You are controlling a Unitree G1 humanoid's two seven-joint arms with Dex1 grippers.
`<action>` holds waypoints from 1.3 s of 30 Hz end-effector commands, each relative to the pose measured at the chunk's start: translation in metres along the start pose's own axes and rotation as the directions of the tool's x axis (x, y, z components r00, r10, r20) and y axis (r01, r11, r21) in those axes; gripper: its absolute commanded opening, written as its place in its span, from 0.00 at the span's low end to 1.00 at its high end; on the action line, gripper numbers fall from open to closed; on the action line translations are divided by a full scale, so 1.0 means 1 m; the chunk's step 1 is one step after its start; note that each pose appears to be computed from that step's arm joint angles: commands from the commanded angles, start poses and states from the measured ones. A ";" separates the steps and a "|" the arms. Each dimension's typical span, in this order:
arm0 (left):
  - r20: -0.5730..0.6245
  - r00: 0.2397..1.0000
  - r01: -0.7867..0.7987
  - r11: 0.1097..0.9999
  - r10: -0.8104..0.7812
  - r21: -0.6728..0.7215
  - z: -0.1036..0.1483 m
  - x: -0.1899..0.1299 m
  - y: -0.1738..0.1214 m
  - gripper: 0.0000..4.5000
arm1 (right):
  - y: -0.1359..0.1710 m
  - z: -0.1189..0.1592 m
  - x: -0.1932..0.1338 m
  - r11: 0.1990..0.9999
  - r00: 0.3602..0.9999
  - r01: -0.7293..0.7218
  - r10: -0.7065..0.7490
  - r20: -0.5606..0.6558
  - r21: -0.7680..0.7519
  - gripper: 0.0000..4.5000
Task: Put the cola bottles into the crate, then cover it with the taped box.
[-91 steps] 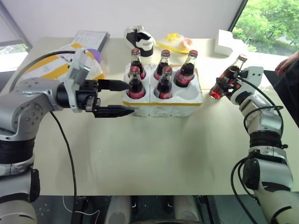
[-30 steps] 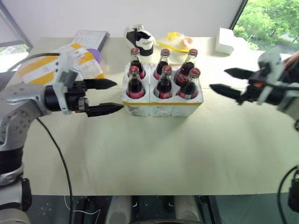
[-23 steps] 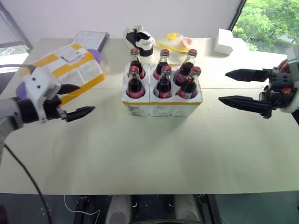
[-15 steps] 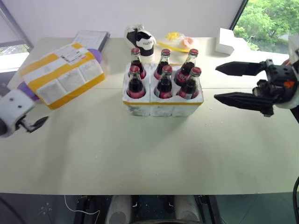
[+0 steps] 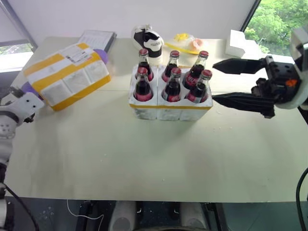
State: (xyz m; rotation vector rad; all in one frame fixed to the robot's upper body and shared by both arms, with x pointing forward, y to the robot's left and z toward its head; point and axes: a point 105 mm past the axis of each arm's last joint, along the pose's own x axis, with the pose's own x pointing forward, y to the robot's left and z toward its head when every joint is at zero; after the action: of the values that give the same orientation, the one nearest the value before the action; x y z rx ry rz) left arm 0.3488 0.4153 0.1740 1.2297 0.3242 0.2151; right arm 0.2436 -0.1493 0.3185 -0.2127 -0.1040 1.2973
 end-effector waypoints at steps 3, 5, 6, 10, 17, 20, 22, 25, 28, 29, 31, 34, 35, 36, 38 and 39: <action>0.029 0.999 -0.029 0.997 0.027 0.075 0.012 0.018 -0.003 1.00 | 0.011 0.015 -0.006 0.999 1.000 0.000 0.000 0.009 -0.054 0.99; 0.025 0.999 -0.037 0.996 0.035 0.079 0.016 0.024 -0.005 1.00 | 0.015 0.016 -0.006 0.998 1.000 -0.010 0.010 0.002 -0.055 0.99; 0.022 0.999 -0.045 0.996 0.043 0.079 0.018 0.027 -0.006 1.00 | 0.017 0.016 -0.006 0.998 1.000 -0.011 0.011 -0.001 -0.058 0.99; 0.002 0.999 -0.053 0.995 0.053 0.084 0.021 0.034 -0.007 1.00 | 0.018 0.019 -0.009 0.998 1.000 0.006 -0.006 -0.001 -0.058 0.99; -0.043 0.997 -0.060 0.997 0.063 0.054 0.021 0.040 -0.007 1.00 | 0.017 0.018 -0.014 0.997 0.999 0.053 -0.054 -0.007 -0.056 0.99; -0.053 0.997 -0.051 0.998 0.052 0.033 0.019 0.040 -0.008 0.82 | 0.016 0.020 -0.016 0.996 0.997 0.074 -0.075 0.001 -0.055 1.00; -0.058 0.997 -0.049 0.999 0.050 0.022 0.018 0.040 -0.007 0.59 | 0.015 0.021 -0.017 0.995 0.997 0.083 -0.083 0.005 -0.055 1.00; -0.063 0.996 -0.055 0.998 0.056 0.023 0.017 0.040 -0.006 0.24 | 0.016 0.019 -0.017 0.995 0.996 0.088 -0.088 0.001 -0.053 1.00; -0.067 0.995 -0.066 0.997 0.068 0.025 0.017 0.040 -0.002 0.06 | 0.016 0.016 -0.018 0.995 0.996 0.087 -0.088 -0.010 -0.053 1.00; -0.067 0.995 -0.069 0.997 0.071 0.023 0.017 0.040 -0.002 0.06 | 0.016 0.015 -0.018 0.995 0.996 0.088 -0.089 -0.014 -0.053 1.00; -0.062 0.995 -0.080 0.997 0.081 0.022 0.018 0.040 0.004 0.06 | 0.015 0.011 -0.020 0.994 0.994 0.098 -0.100 -0.037 -0.054 1.00; -0.009 0.992 -0.122 0.992 0.122 0.016 0.030 0.040 0.023 0.06 | 0.011 0.002 -0.026 0.993 0.990 0.118 -0.120 -0.078 -0.023 1.00; 0.020 0.991 -0.135 0.991 0.135 0.009 0.036 0.039 0.031 0.06 | 0.010 0.000 -0.029 0.992 0.988 0.125 -0.126 -0.091 -0.015 1.00; 0.038 0.989 -0.141 0.990 0.141 0.003 0.040 0.039 0.036 0.06 | 0.010 -0.002 -0.031 0.992 0.987 0.129 -0.129 -0.098 -0.011 1.00; 0.103 0.982 -0.157 0.988 0.157 -0.007 0.054 0.037 0.051 0.06 | 0.008 -0.004 -0.036 0.988 0.982 0.151 -0.153 -0.114 -0.019 1.00; 0.156 0.973 -0.168 0.986 0.169 -0.018 0.066 0.035 0.063 0.06 | 0.006 -0.006 -0.039 0.985 0.977 0.169 -0.171 -0.126 -0.025 1.00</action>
State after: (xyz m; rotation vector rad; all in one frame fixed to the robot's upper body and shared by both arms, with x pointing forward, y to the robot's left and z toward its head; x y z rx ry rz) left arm 0.4026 0.3966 0.2007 1.2749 0.2335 0.2387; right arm 0.2316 -0.1797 0.3014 -0.2423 0.0315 1.1444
